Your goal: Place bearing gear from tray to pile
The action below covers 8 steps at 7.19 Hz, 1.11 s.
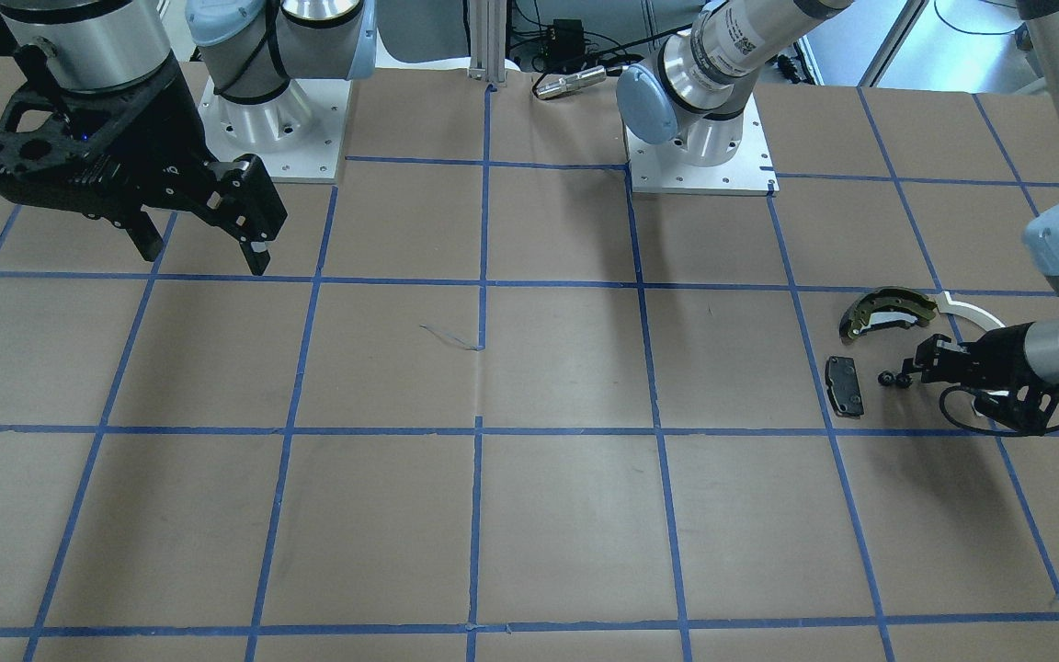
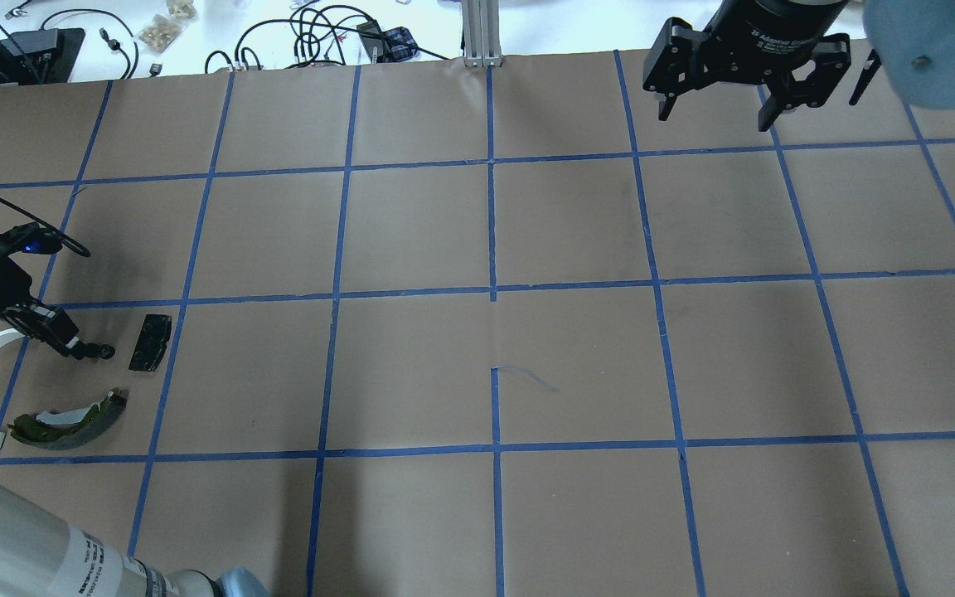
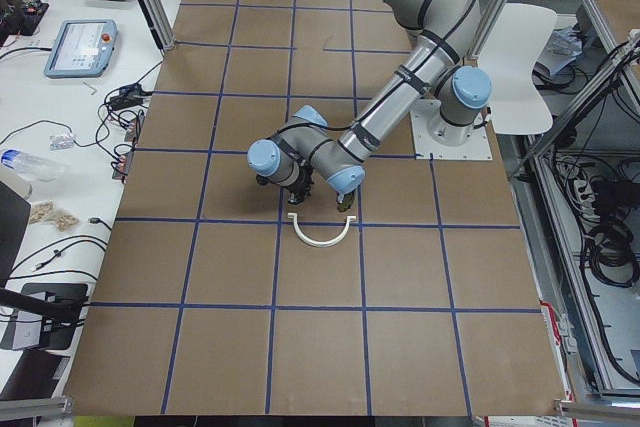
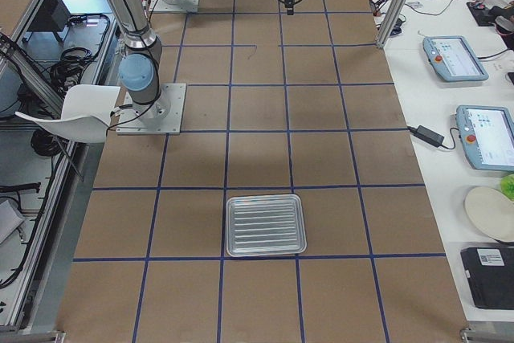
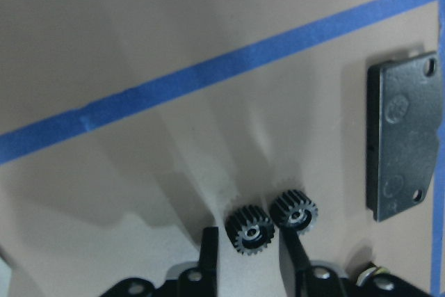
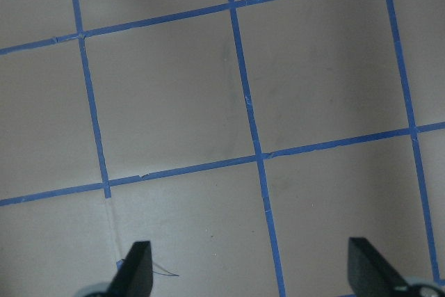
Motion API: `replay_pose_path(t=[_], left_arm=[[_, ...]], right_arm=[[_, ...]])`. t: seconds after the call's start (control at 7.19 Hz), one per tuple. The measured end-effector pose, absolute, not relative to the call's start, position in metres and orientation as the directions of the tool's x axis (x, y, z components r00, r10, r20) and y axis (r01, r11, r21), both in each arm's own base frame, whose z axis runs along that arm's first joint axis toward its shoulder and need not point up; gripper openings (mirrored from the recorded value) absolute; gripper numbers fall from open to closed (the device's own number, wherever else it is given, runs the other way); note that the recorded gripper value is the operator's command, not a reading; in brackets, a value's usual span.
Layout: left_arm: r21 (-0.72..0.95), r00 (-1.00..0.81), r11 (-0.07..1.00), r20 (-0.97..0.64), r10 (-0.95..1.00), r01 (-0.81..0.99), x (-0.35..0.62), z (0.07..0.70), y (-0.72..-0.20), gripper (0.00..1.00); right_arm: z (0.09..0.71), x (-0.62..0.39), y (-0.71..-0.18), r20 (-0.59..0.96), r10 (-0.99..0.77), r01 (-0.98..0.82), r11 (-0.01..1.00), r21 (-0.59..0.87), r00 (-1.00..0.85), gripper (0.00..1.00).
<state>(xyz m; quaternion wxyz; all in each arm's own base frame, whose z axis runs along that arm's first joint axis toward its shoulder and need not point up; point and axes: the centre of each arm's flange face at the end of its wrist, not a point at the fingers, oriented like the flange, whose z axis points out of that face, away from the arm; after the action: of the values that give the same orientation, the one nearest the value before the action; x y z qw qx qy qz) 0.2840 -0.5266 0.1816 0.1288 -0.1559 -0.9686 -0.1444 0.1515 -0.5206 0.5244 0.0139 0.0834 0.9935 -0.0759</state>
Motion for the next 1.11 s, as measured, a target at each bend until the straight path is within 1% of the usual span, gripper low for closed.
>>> replay_pose_path(t=[0.14, 0.28, 0.42, 0.84, 1.11], left_arm=[[0.241, -0.923, 0.909, 0.275, 0.271, 0.339, 0.285, 0.196, -0.530, 0.54], [0.241, -0.934, 0.918, 0.252, 0.253, 0.313, 0.282, 0.216, -0.535, 0.88], [0.239, -0.955, 0.938, 0.219, 0.198, 0.250, 0.273, 0.244, -0.546, 1.00], [0.182, -0.995, 0.983, 0.104, 0.009, 0.028, 0.187, 0.374, -0.588, 1.00], [0.113, -0.997, 0.994, 0.073, -0.003, 0.005, 0.109, 0.444, -0.593, 1.00]], right_arm=[[0.525, 0.152, -0.520, -0.042, 0.163, 0.168, 0.975, -0.149, -0.986, 1.00], [0.525, 0.152, -0.520, -0.046, 0.162, 0.167, 0.975, -0.149, -0.986, 1.00], [0.525, 0.152, -0.520, -0.047, 0.162, 0.167, 0.975, -0.149, -0.986, 1.00], [0.526, 0.152, -0.520, -0.047, 0.161, 0.166, 0.975, -0.149, -0.986, 1.00], [0.525, 0.152, -0.520, -0.044, 0.161, 0.166, 0.975, -0.148, -0.986, 1.00]])
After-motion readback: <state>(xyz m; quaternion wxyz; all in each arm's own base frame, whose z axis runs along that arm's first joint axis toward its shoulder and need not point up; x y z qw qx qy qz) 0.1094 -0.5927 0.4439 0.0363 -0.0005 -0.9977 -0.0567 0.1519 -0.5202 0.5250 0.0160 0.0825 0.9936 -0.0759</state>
